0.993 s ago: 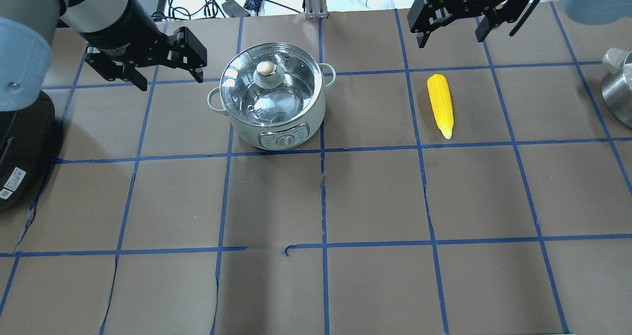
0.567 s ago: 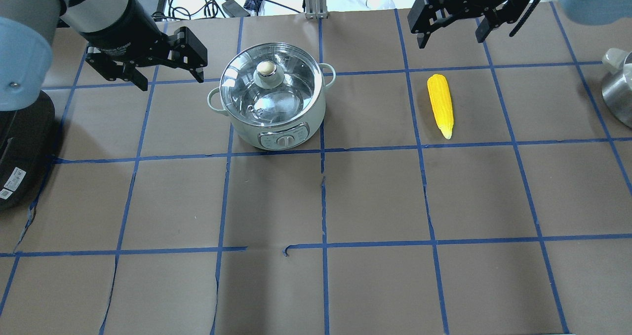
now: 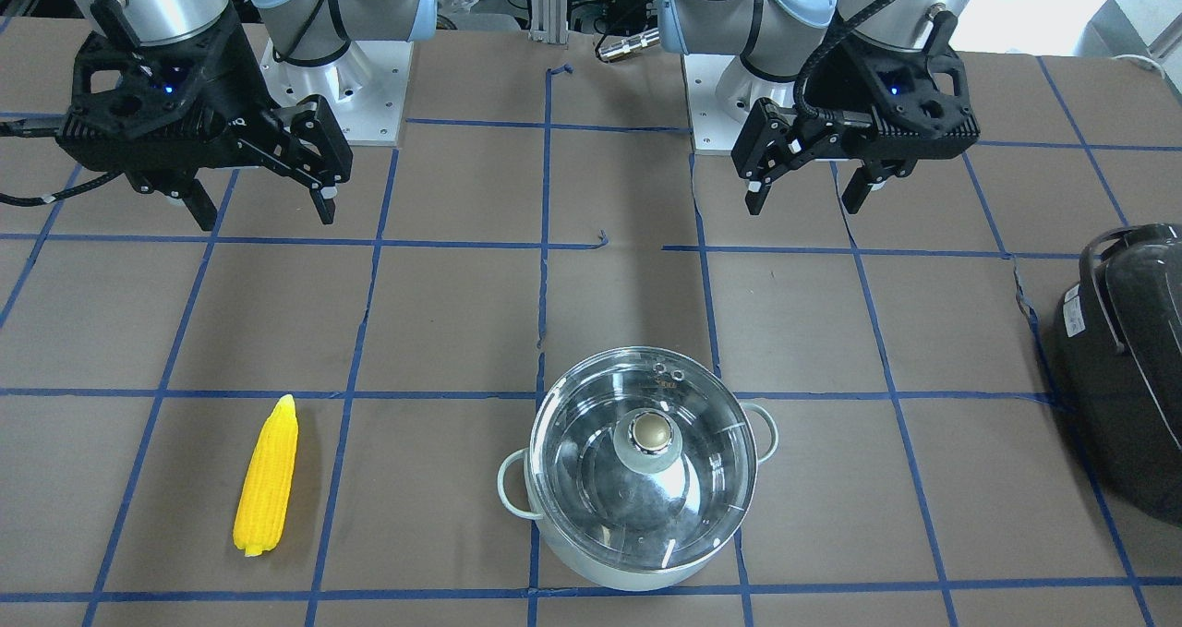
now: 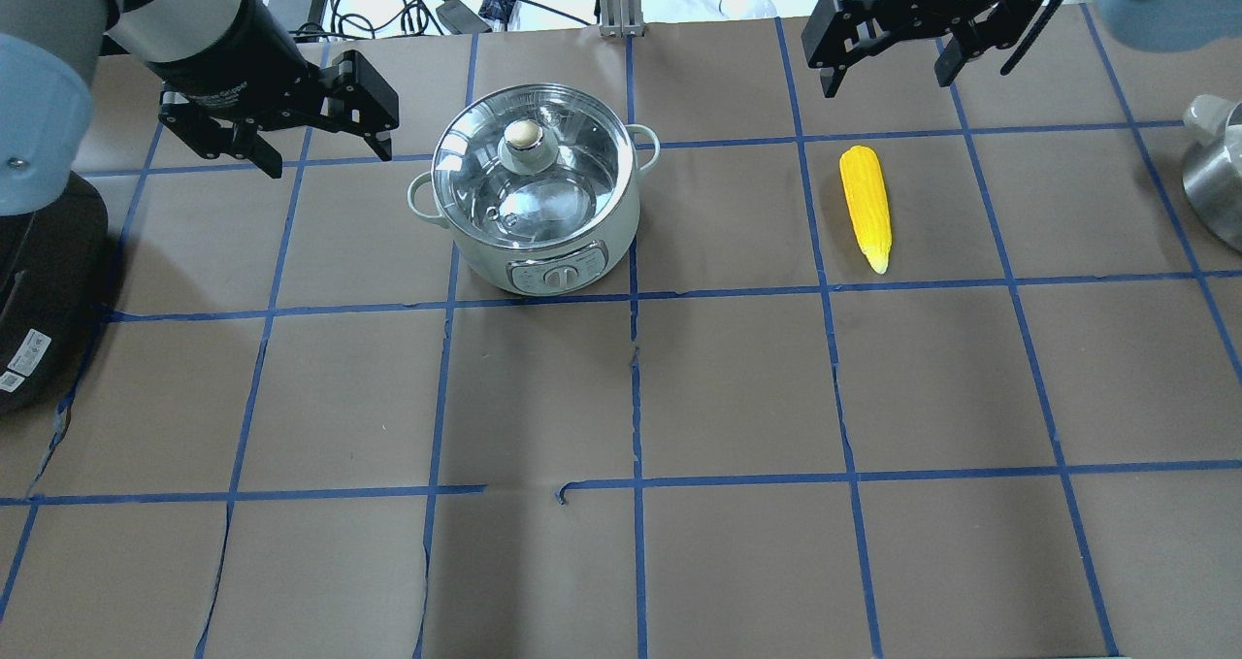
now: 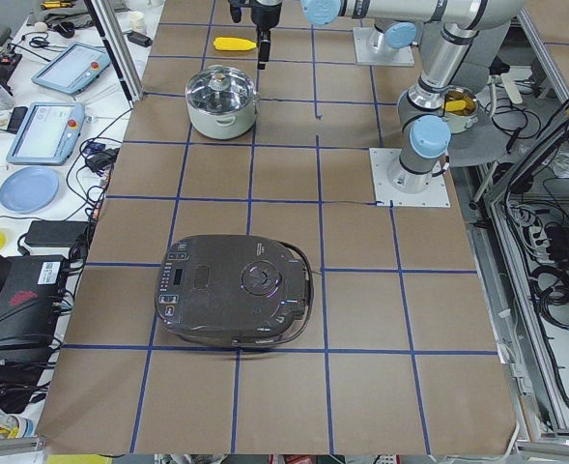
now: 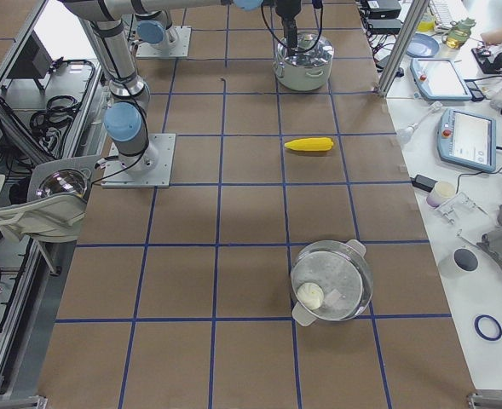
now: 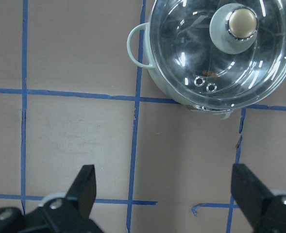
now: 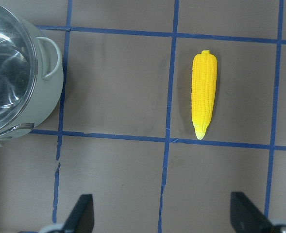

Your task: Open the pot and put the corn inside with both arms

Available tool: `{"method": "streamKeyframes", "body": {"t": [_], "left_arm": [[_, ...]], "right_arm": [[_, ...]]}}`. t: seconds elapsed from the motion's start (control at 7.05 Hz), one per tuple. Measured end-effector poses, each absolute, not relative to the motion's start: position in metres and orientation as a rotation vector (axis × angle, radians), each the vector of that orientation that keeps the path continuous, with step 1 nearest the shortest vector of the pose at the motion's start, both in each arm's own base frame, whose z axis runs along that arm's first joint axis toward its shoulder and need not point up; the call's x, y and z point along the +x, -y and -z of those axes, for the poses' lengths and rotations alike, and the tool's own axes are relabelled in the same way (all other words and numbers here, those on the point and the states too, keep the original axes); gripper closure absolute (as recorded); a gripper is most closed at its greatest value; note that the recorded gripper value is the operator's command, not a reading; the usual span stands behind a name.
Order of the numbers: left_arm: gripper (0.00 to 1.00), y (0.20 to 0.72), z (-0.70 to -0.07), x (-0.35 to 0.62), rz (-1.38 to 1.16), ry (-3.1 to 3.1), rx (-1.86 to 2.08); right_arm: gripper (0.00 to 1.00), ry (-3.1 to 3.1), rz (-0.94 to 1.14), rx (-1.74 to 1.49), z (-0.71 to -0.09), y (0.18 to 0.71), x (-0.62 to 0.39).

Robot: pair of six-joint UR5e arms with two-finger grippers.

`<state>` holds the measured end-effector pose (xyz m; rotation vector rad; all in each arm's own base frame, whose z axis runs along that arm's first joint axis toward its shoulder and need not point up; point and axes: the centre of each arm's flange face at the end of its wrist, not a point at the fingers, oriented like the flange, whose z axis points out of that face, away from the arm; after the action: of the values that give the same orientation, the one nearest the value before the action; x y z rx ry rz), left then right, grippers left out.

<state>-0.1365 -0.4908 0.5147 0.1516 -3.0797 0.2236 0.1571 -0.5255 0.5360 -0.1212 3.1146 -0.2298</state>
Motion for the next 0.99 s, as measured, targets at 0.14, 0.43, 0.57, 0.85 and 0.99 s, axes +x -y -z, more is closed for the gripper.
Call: {"method": "streamKeyframes", "body": {"t": [0.14, 0.43, 0.57, 0.85, 0.99], "left_arm": [[0.00, 0.491, -0.515, -0.136, -0.224, 3.082, 0.151], [0.00, 0.491, -0.515, -0.135, -0.225, 3.087, 0.135], [0.00, 0.491, -0.515, -0.135, -0.223, 3.089, 0.130], [0.00, 0.490, -0.517, -0.135, -0.205, 3.091, 0.130], [0.00, 0.490, -0.517, -0.134, -0.199, 3.091, 0.132]], "right_arm": [[0.00, -3.118, 0.231, -0.120, -0.536, 0.526, 0.157], [0.00, -3.120, 0.229, -0.118, -0.535, 0.526, 0.156], [0.00, -3.118, 0.227, -0.116, -0.534, 0.527, 0.155], [0.00, -3.114, 0.218, -0.089, -0.533, 0.530, 0.144], [0.00, -3.117, 0.220, -0.082, -0.534, 0.530, 0.141]]}}
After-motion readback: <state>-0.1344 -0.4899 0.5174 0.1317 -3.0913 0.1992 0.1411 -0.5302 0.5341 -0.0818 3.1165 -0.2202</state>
